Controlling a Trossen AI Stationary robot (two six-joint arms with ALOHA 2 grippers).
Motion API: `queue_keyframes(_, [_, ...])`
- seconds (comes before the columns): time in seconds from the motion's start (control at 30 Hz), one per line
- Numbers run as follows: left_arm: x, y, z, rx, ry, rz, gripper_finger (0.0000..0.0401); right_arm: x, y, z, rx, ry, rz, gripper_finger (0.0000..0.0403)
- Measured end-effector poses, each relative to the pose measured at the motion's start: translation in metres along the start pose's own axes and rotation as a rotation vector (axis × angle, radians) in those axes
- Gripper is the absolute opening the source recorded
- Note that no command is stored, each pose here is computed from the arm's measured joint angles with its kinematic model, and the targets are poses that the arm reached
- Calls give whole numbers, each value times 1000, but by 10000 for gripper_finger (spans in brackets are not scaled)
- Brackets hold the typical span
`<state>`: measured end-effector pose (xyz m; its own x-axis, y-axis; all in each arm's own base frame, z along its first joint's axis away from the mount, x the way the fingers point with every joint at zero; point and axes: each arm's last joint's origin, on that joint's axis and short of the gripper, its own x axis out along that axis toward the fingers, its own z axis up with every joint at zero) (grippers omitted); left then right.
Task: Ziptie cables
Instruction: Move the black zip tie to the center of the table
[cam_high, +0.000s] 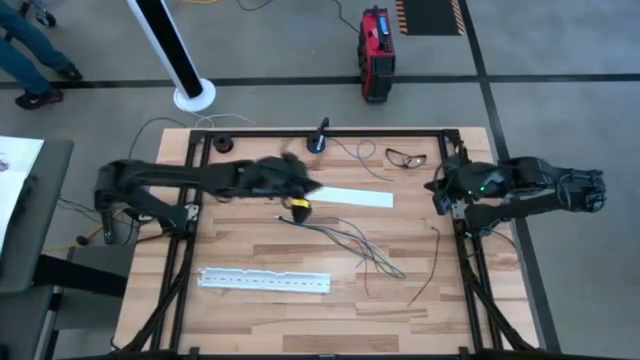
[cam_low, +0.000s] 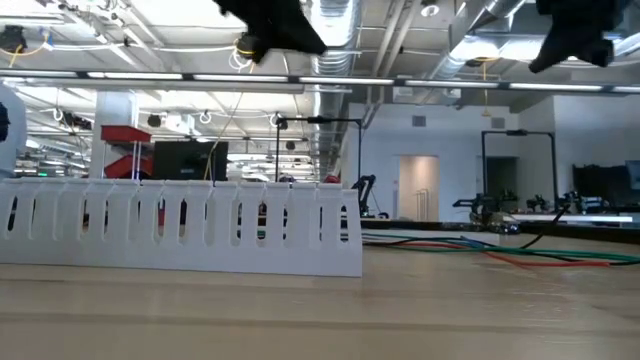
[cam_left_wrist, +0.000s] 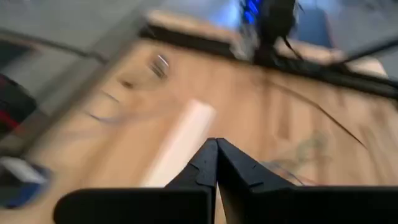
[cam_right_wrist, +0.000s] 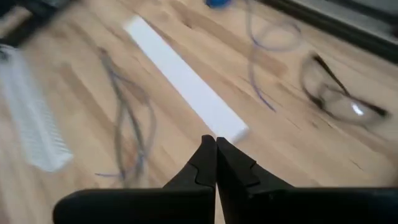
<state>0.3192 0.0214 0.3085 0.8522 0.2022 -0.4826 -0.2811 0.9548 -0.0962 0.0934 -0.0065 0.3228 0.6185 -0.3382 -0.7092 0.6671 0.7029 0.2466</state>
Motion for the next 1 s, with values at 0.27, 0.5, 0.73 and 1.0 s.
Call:
queue_keyframes(0.27, [20,0,1,-48,112,-38,0,19,-7,-29,123,318,-289,0])
queue_keyframes(0.5, [25,23,-35,13,358,-8,0,57,15,-48,86,334,-227,0])
queue_keyframes(0.73, [27,24,-70,106,525,-231,16,58,24,-61,68,344,-185,3])
queue_keyframes(1.0, [28,22,-102,204,590,-305,104,51,27,-67,92,318,-163,56])
